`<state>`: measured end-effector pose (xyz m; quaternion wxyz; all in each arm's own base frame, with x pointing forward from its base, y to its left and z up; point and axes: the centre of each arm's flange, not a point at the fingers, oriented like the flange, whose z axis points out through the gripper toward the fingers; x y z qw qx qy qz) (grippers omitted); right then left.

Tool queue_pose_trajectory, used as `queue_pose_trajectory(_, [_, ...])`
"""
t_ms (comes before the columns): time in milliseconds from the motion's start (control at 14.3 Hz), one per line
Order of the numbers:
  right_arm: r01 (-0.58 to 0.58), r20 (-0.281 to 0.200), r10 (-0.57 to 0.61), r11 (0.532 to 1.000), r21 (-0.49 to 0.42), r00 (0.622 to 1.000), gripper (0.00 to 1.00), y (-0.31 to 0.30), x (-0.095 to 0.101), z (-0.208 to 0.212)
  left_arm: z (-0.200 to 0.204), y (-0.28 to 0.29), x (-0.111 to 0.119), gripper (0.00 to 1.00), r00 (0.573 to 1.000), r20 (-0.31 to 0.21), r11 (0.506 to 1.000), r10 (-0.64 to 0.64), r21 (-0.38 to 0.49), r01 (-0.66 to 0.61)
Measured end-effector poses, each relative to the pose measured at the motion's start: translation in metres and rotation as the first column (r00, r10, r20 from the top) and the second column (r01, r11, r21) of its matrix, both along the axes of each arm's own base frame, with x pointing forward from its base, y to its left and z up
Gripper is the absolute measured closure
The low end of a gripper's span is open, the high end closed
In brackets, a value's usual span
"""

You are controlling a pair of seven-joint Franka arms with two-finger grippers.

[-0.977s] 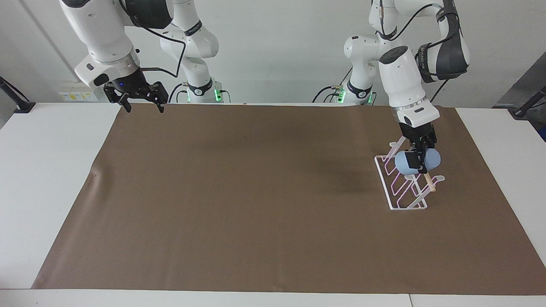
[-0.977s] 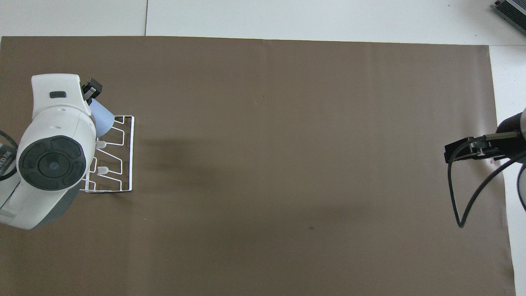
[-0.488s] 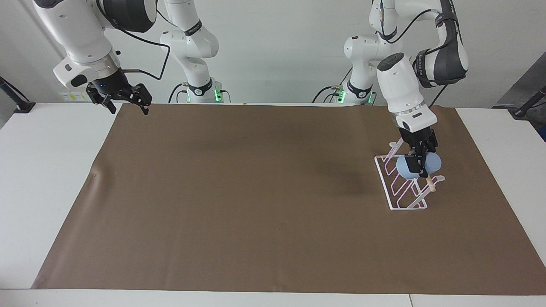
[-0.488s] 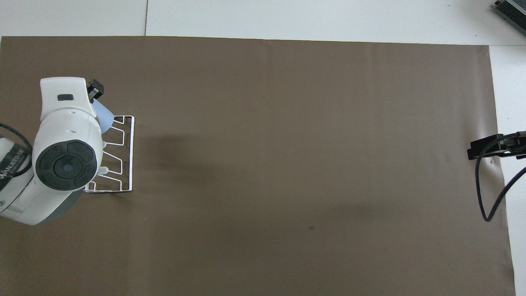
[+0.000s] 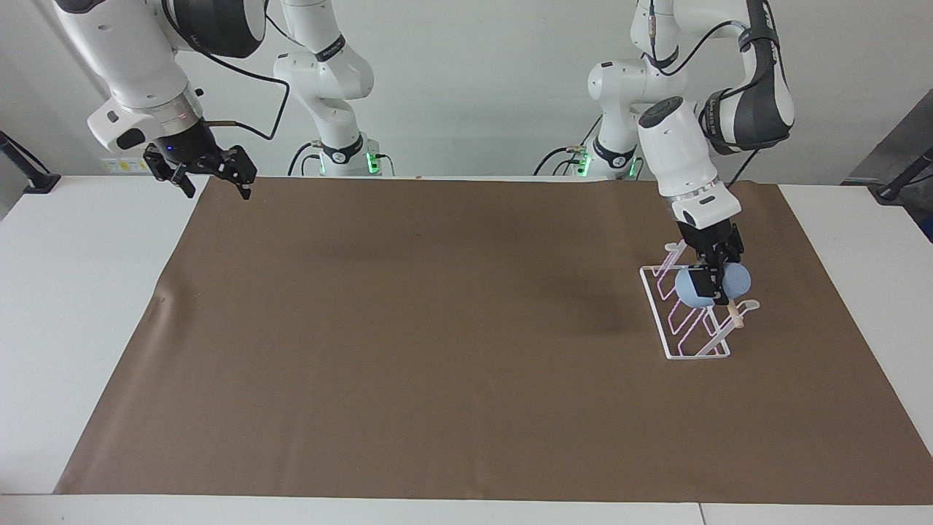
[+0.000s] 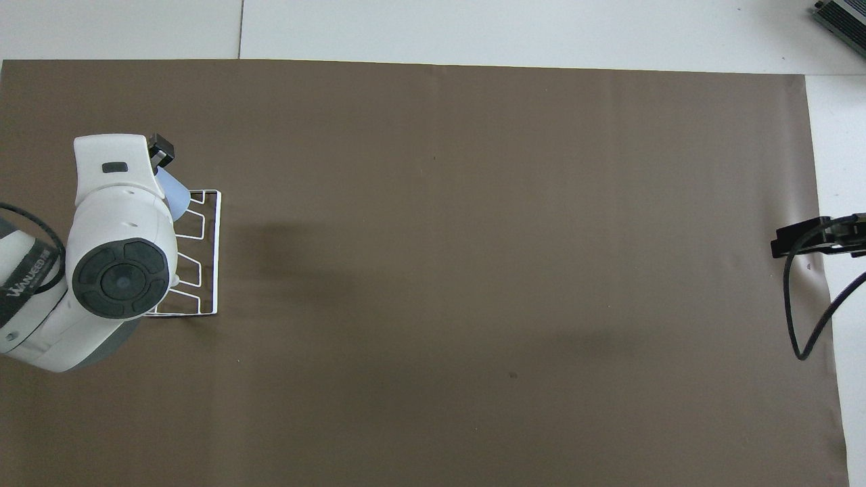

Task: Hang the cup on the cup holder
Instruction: 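Lower the cup onto the rack hook with the left gripper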

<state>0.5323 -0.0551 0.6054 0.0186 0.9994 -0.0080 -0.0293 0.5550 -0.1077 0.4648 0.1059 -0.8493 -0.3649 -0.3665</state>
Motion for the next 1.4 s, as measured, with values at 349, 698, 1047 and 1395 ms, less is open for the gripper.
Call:
queue_pose_trajectory(349, [0.018,0.002,-0.018,1.000,0.000,1.000,0.00,0.003,0.000,0.000,0.001,-0.001,0.000,0.25,1.000,0.009,1.000,0.012,-0.007,-0.012])
queue_pose_trajectory(698, [0.033,0.003,-0.033,0.999,-0.001,0.999,0.00,0.007,0.000,0.000,0.012,0.000,0.004,0.25,0.999,0.027,0.999,0.019,0.025,-0.019])
queue_pose_trajectory(1047, [0.034,0.003,-0.034,0.999,-0.001,0.999,0.00,0.006,0.000,0.000,0.009,-0.001,0.009,0.25,0.999,0.034,0.999,-0.002,0.032,0.001])
queue_pose_trajectory(1395, [0.035,0.003,-0.035,0.999,-0.001,0.999,0.00,0.006,0.000,0.000,-0.006,0.000,0.012,0.25,1.000,0.019,0.999,-0.016,0.051,0.015])
